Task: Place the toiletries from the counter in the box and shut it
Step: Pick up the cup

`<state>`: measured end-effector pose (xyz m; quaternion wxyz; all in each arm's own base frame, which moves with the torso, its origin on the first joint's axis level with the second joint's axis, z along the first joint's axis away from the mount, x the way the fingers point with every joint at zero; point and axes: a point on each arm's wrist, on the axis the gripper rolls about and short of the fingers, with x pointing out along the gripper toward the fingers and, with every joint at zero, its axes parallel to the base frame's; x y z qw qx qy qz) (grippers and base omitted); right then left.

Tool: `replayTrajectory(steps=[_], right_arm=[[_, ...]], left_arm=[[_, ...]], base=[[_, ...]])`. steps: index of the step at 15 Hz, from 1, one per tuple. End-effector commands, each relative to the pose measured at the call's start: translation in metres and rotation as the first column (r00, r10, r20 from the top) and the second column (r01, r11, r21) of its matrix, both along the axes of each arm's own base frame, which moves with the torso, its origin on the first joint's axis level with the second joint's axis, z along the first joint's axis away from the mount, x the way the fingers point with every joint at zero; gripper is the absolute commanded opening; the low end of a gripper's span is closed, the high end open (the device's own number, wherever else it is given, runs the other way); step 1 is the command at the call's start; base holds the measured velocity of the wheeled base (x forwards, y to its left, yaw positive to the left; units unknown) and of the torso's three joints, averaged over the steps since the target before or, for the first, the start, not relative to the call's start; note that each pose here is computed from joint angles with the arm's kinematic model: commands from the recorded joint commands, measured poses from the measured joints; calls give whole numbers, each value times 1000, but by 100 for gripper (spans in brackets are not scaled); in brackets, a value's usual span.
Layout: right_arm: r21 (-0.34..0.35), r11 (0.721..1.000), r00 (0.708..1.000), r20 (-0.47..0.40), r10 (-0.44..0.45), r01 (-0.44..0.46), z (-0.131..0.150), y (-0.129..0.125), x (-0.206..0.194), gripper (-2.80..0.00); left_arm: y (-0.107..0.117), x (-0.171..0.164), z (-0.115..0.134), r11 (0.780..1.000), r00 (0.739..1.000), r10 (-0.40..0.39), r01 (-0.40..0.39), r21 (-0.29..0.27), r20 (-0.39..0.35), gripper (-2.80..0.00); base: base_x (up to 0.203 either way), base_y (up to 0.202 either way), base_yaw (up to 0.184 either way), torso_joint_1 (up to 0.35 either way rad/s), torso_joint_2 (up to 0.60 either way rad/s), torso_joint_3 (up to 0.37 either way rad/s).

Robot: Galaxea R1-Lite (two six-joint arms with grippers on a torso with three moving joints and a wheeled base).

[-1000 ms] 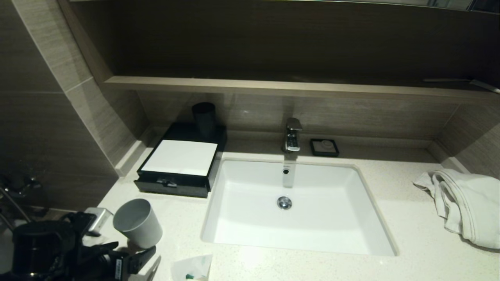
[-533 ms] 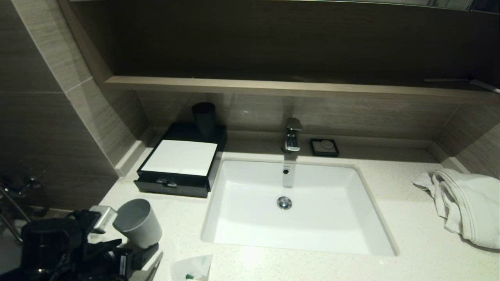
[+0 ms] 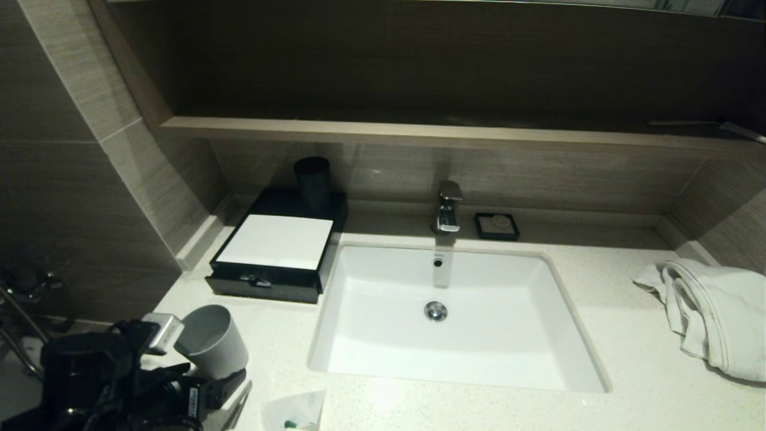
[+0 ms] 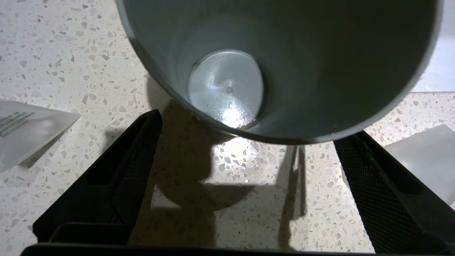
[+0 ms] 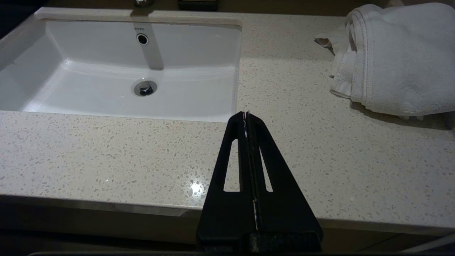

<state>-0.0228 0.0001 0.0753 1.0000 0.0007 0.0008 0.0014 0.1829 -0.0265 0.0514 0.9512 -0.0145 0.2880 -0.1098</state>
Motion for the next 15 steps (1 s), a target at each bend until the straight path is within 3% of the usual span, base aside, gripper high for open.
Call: replayTrajectory(steps=[1, 15], right_arm=[[0, 1000, 1000, 0, 0, 0, 0, 0, 0, -280], [0, 1000, 1000, 0, 0, 0, 0, 0, 0, -280]], left_arm=[[0, 1, -1, 1000, 1000, 0, 0, 0, -3, 0], [-2, 12, -5, 1000, 1000, 0, 0, -2, 15, 0]], base=[[0, 0, 0, 0, 0, 0], [0, 0, 0, 0, 0, 0]])
